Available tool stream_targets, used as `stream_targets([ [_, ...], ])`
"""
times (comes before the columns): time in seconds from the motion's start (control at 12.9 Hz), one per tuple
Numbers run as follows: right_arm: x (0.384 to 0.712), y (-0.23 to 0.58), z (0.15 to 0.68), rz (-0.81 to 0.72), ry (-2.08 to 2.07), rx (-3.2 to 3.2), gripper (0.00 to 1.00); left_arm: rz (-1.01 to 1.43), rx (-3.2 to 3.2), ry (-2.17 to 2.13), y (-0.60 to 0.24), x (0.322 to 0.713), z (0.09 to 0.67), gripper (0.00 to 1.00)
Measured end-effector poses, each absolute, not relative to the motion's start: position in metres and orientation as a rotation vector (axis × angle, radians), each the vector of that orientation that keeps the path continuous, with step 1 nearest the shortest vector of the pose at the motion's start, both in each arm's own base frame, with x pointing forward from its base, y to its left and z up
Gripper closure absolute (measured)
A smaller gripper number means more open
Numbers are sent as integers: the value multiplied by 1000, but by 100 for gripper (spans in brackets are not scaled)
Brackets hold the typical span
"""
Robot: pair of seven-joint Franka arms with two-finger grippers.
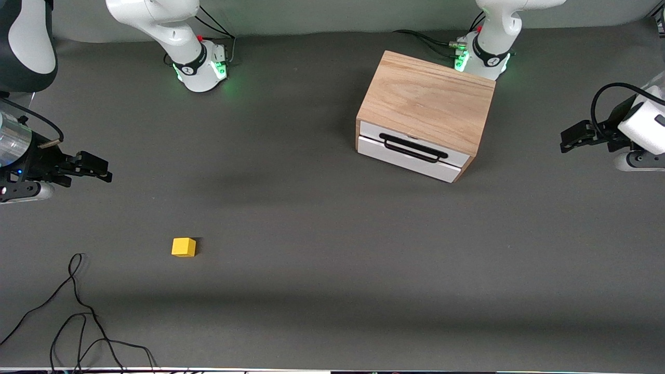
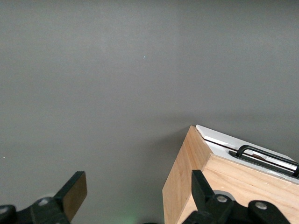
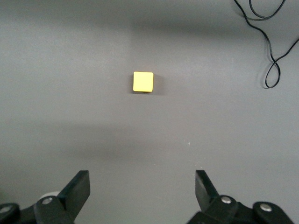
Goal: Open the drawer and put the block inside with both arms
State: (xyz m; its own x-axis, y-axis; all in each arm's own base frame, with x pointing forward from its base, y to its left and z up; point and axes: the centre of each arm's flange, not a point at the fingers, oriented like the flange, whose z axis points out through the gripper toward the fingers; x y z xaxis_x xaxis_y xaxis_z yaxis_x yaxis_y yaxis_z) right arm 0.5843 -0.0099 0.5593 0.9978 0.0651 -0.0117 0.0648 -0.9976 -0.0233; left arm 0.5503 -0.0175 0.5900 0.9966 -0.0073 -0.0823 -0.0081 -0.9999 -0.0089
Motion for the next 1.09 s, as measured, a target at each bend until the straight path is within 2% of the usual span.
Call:
stream_targets([
  [0.23, 590, -10, 551, 39, -101, -3118, 0, 130, -3132, -18, -18, 550, 590, 0],
  [0.47, 591, -9, 549, 44, -101, -3118, 0, 159, -3133, -257, -44, 547, 589, 0],
  [1.09, 592, -5, 545, 56, -111, -3118, 0, 175, -3015, -883, -228, 509, 581, 0],
])
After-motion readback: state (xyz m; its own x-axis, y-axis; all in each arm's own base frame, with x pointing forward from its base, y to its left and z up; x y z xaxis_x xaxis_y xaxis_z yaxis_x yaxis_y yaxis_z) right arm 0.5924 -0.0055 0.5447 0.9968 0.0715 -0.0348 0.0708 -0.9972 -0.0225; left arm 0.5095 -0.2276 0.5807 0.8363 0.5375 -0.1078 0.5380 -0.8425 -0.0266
